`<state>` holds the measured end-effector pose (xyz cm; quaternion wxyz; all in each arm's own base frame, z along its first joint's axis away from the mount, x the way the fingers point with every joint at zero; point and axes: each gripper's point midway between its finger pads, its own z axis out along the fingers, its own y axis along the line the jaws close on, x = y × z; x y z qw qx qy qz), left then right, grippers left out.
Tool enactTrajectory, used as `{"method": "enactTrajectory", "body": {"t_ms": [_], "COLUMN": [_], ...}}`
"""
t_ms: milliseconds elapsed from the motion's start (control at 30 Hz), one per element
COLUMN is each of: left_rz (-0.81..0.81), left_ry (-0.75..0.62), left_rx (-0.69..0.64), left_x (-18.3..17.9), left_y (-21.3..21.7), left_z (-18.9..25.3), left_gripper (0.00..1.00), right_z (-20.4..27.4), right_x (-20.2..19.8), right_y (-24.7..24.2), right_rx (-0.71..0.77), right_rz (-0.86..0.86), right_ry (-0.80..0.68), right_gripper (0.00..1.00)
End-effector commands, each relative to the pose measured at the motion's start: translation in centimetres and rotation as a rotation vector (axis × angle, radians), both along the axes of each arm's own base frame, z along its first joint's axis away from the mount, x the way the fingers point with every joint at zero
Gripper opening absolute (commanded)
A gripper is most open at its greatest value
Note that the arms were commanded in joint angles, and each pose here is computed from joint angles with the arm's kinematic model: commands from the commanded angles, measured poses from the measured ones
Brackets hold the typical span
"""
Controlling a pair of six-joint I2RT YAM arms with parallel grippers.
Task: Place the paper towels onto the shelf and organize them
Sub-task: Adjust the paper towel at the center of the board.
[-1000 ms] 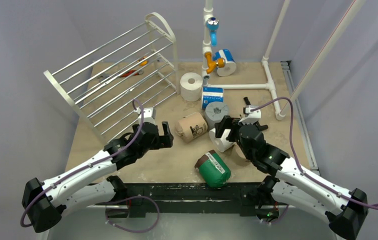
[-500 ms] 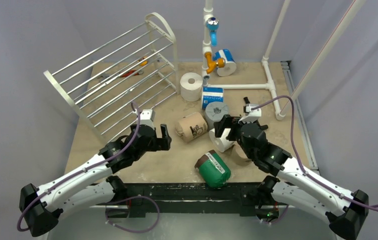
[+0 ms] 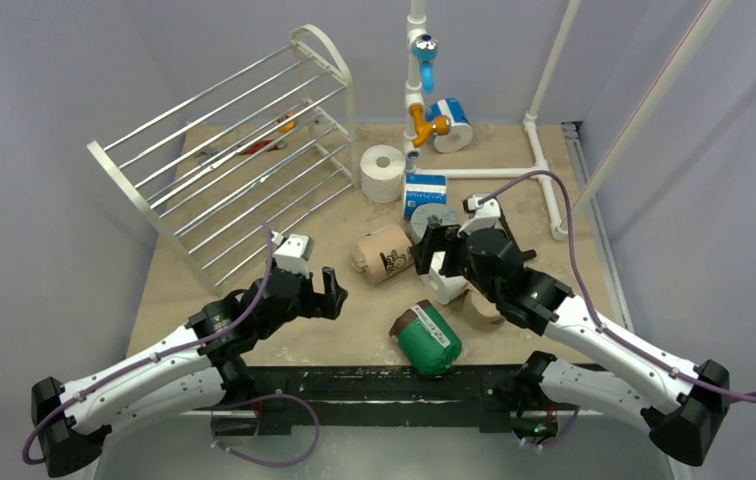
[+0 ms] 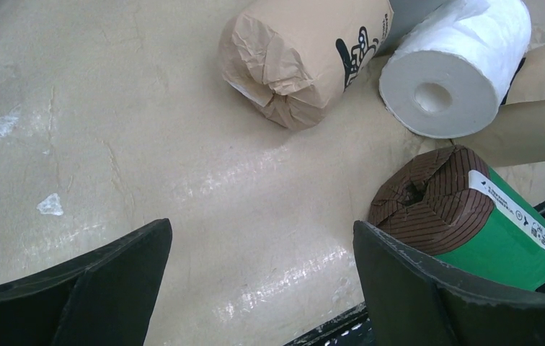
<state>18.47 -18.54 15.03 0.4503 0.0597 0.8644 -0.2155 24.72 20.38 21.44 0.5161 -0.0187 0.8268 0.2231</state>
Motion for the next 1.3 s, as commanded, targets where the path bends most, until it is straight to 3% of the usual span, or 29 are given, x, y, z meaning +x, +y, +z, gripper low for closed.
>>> {"method": "enactTrajectory", "body": {"t_ms": [0, 267, 567, 700, 967, 1267], "left_rz": [-0.037, -0.034, -0.078, -0.175, -0.532, -0.608], "left_ry": [-0.042, -0.065, -0.048, -0.04, -0.012, -0.012], "left_rx": [-0.074, -0.118, -0.147, -0.18, -0.224, -0.277], "left_x": [-0.5, -0.9, -1.1, -1.9, -5.6, -5.7], "left_y": [-0.6, 0.0, -1.4, -3.2, -9.7, -12.9], "left_z": [0.5, 0.2, -0.2, -0.1, 0.9, 1.0], "left_gripper": [0.95, 0.95, 0.94, 0.91, 0.91, 0.92], "right_z": [0.6, -2.4, -5.1, -5.9, -4.5, -5.2], "right_x": [-0.9, -3.0, -6.7, -7.7, -7.7, -9.7], "right_y": [1.5, 0.8, 0.5, 0.3, -0.8, -1.7], "right_rx": [-0.038, -0.078, 0.046, 0.118, 0.25, 0.303], "right_rz": [0.128, 0.153, 0.176, 0.165, 0.091, 0.089], "right_ry": [0.026, 0.142, 0.28, 0.305, 0.248, 0.313], "right_gripper": [0.96, 0.94, 0.92, 0.92, 0.93, 0.93]}}
